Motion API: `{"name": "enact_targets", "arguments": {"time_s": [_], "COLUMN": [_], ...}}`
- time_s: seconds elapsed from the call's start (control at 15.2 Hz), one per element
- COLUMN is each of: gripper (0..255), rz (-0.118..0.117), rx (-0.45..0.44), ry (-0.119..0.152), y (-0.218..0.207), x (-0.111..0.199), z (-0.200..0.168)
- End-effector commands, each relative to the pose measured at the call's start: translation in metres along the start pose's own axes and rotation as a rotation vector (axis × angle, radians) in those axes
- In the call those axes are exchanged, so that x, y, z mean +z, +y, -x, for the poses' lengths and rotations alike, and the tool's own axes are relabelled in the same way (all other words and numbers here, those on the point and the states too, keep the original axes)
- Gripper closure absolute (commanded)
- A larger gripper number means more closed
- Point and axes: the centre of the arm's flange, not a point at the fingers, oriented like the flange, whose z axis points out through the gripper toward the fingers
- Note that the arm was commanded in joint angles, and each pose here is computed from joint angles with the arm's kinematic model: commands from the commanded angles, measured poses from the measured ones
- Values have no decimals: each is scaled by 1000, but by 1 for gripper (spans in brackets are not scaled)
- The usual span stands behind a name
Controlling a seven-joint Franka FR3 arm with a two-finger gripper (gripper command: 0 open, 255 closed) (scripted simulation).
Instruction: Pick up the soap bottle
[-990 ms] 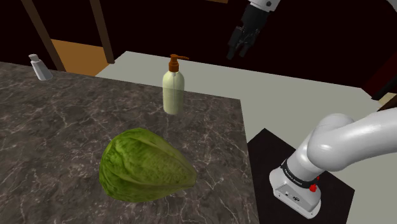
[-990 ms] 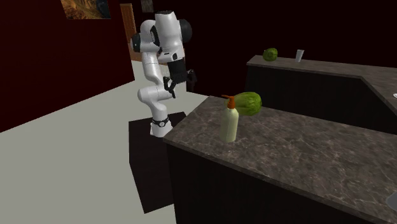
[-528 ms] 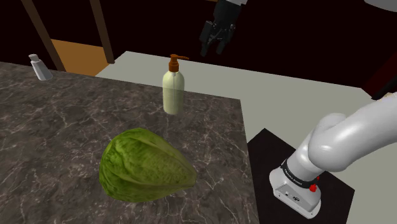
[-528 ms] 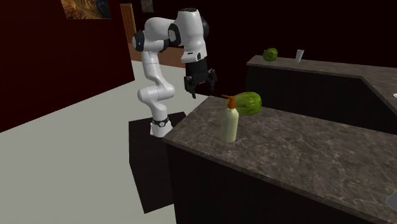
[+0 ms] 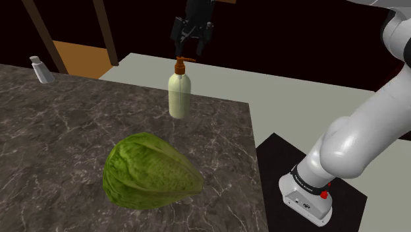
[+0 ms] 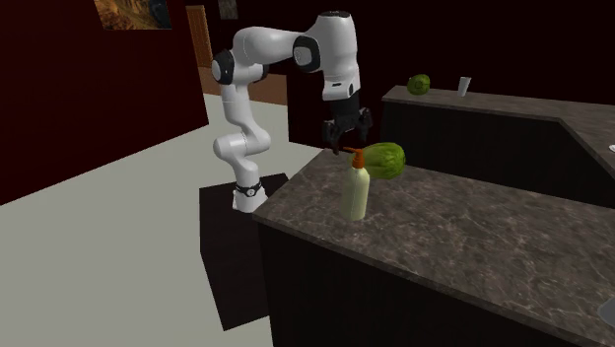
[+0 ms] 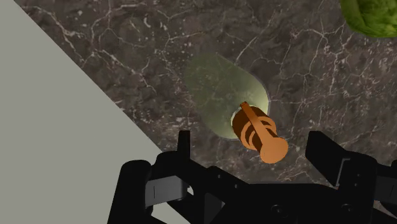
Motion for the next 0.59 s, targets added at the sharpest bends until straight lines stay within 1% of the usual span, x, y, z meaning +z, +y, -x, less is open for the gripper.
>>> {"name": "enact_targets", "arguments": {"time_s": [0.0,0.07,0.53], "gripper": [0,0,0], "rz": [-6,-7,-7], "rx": [3,3,3], "ry": [-7,-8,-8], "y": [-21,-23,-17], "x": [5,5,44], "z": [-19,-21,-18]}}
